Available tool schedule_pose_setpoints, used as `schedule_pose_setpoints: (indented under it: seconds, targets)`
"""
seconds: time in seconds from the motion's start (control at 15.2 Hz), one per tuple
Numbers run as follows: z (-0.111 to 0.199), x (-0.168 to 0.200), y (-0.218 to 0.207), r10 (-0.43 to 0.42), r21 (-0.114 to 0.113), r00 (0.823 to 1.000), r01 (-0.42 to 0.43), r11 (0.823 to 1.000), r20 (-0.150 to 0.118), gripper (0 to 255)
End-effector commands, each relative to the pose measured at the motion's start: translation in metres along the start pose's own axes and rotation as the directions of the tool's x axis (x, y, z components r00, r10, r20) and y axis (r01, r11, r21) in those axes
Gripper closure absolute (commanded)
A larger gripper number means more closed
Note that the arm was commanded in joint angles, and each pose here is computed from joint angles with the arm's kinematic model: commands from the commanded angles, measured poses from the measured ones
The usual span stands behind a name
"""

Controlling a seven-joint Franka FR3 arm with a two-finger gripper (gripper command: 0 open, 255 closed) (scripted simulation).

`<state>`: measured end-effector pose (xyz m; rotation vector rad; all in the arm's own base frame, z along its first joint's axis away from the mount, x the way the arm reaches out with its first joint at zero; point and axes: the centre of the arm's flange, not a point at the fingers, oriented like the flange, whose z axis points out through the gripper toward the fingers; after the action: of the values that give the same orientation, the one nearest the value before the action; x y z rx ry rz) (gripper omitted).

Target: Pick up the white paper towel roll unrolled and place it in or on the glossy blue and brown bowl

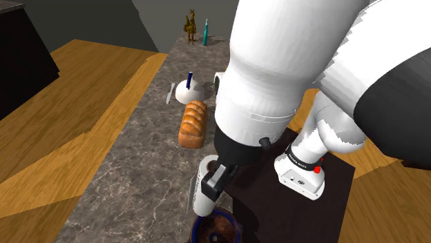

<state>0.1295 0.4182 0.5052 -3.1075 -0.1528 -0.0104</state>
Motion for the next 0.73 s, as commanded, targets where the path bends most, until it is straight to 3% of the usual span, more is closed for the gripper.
schedule_pose_setpoints:
  seconds: [0.0,0.2,0.66]
  targets:
    - [-0.007,-0.024,-0.001,0.001,0.000,1.000,-0.001,1.000,0.001,255]
    - [-0.017,-0.061,-0.008,0.001,0.000,1.000,-0.001,1.000,0.001,255]
    - [0.020,-0.062,-0.007,0.001,0.000,1.000,-0.001,1.000,0.001,255]
